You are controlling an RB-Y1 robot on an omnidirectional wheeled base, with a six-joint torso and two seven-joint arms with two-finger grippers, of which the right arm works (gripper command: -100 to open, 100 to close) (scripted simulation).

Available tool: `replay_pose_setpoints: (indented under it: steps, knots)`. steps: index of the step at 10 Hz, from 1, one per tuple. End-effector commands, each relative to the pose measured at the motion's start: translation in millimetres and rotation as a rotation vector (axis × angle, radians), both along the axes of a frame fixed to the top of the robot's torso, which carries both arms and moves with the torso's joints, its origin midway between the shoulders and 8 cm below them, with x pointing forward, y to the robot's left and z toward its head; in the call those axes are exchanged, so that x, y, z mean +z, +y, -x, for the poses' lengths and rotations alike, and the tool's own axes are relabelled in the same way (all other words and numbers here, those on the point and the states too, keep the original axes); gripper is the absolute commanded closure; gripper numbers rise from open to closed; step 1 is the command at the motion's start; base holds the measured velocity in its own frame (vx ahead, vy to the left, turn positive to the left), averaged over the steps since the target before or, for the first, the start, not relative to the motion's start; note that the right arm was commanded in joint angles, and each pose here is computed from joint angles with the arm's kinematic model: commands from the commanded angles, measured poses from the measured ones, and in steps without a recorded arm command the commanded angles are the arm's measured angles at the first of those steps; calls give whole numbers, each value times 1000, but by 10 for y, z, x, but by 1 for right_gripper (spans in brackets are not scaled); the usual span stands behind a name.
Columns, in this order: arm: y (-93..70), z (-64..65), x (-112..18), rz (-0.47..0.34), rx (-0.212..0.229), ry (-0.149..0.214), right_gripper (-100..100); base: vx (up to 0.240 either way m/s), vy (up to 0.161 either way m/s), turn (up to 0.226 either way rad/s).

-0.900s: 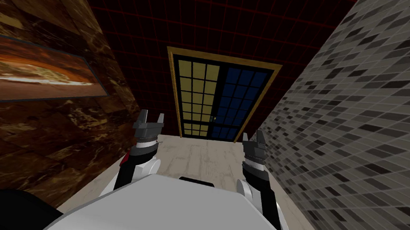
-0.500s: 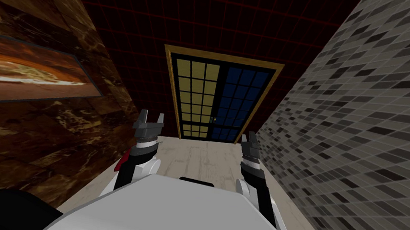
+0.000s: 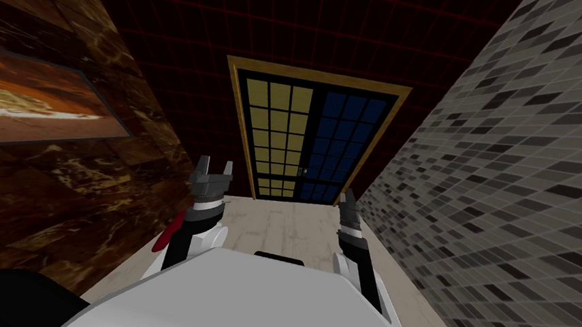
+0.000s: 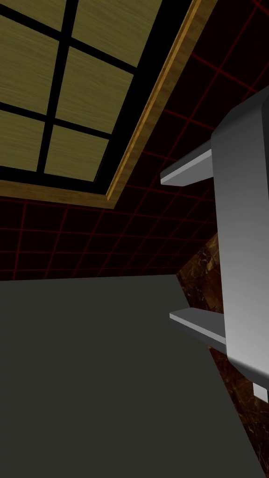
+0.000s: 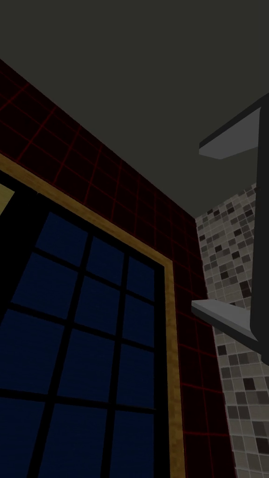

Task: Pull the door open

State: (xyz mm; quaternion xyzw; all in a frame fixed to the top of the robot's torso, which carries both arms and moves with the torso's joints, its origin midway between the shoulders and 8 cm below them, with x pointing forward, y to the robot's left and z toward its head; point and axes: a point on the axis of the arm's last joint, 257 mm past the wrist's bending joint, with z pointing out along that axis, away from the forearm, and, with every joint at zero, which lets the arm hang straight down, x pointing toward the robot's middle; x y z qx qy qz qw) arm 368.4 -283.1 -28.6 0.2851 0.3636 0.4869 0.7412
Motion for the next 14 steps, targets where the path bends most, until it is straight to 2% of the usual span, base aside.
replay_pose_setpoints:
  steps: [1,8,14]
  knots:
    - [-13,-62,-102,38,-17,17,-100,88,2,-10]
    - [-30,-287,-595,206,-87,102,-100,95,8,-13]
    - [-47,-469,-1082,370,-147,181,-100,103,14,-14]
